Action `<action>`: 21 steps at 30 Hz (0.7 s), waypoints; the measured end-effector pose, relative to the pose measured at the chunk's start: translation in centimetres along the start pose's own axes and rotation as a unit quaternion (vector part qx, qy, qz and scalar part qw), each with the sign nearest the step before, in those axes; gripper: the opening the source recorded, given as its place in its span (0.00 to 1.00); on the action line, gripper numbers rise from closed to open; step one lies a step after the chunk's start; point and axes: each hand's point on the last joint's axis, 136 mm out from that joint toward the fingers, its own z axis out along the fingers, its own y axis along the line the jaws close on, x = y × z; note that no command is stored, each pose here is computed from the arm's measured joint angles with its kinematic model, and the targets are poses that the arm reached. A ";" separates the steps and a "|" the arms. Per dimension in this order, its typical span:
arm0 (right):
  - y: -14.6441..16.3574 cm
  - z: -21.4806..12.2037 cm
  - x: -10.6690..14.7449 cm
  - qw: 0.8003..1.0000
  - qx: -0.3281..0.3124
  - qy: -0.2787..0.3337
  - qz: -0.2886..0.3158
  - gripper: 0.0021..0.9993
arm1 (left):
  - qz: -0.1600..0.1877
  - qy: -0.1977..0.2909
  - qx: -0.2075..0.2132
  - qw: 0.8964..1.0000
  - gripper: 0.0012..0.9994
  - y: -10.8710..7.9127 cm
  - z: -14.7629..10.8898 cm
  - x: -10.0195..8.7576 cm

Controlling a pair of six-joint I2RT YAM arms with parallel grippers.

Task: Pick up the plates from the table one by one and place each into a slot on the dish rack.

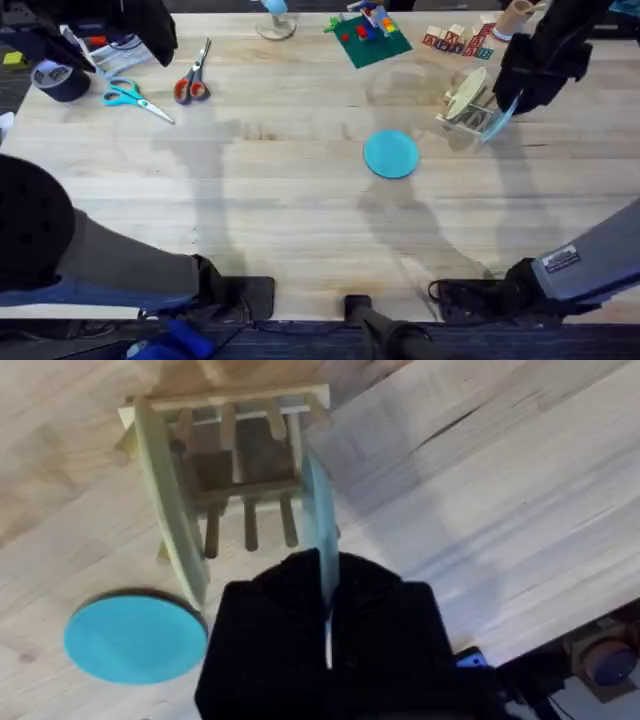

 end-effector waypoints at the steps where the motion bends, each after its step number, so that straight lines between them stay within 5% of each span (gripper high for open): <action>1: 0.1 0.3 0.1 1.000 -0.001 0.002 0.000 0.03 | 0.000 0.000 0.000 1.000 0.99 0.0 0.0 0.0; 21: 0.0 0.7 -1.0 1.000 -0.014 -0.011 0.014 0.03 | 0.000 0.000 0.000 1.000 0.99 0.0 0.0 0.0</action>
